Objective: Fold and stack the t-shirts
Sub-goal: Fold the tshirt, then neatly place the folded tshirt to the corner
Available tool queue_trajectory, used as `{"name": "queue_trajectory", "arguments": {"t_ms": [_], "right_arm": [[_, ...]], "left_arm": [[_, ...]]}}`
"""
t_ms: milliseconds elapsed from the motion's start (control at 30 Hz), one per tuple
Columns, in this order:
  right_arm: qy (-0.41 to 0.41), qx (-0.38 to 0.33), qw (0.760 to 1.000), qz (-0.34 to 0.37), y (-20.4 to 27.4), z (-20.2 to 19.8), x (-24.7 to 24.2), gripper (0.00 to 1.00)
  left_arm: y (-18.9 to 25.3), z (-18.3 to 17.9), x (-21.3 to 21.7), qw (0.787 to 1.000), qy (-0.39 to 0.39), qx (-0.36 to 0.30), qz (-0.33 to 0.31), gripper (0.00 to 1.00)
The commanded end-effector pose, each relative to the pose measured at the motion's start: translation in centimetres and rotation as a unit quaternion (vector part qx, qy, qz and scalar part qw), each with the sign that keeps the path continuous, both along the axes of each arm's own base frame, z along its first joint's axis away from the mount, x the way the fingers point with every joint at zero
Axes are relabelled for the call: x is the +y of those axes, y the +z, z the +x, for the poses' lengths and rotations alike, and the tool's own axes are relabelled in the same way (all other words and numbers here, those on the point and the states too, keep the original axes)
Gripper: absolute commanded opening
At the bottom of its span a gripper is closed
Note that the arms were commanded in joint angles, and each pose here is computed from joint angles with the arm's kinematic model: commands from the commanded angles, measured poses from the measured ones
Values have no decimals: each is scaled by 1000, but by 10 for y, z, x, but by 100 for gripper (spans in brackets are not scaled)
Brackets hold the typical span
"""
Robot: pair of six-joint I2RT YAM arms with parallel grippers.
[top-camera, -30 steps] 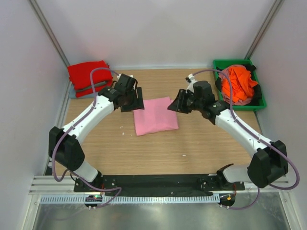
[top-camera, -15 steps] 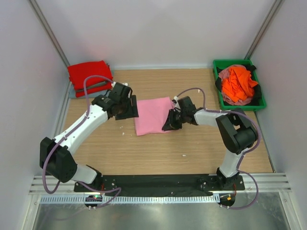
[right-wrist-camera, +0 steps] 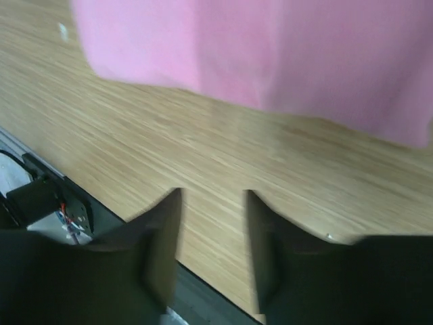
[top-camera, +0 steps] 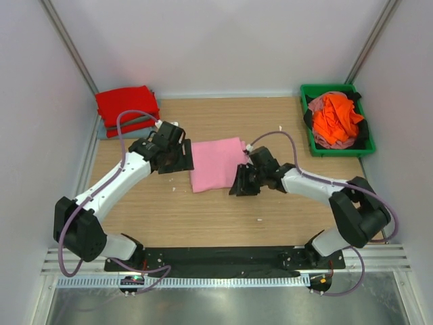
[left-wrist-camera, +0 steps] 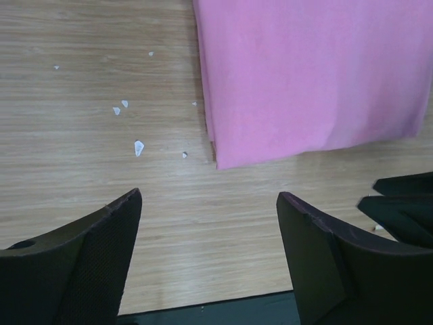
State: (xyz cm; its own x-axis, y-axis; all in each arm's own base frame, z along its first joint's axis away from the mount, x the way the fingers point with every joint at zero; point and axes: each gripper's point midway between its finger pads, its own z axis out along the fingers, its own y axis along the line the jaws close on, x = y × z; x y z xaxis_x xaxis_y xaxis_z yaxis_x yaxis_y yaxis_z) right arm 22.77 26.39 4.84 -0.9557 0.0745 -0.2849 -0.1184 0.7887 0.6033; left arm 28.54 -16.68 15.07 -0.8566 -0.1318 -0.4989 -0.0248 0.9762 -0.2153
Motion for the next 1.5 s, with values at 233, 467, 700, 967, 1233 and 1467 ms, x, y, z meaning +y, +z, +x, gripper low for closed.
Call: {"name": "queue_trajectory", "arguments": {"t_ms": [233,467,700,967,1233,1467], "right_arm": [[-72,-154,984,-53,125,116,-57,92],[-69,-137,987,-52,91,174,-68,94],[-54,-105,992,-43,44,206,-62,95],[-45,-67,996,-23,-3,207,-53,92],[-34,-44,998,18,-21,193,-43,59],[-42,-40,998,25,-29,178,-46,62]], "left_arm": [[27,27,6,993,32,-95,-67,100],[27,41,2,991,11,-121,-62,96],[15,67,12,980,39,-146,-133,95],[-48,105,3,975,71,-110,-182,93],[-91,130,-3,965,83,-102,-226,84],[-127,126,-21,955,82,-63,-277,66]]}}
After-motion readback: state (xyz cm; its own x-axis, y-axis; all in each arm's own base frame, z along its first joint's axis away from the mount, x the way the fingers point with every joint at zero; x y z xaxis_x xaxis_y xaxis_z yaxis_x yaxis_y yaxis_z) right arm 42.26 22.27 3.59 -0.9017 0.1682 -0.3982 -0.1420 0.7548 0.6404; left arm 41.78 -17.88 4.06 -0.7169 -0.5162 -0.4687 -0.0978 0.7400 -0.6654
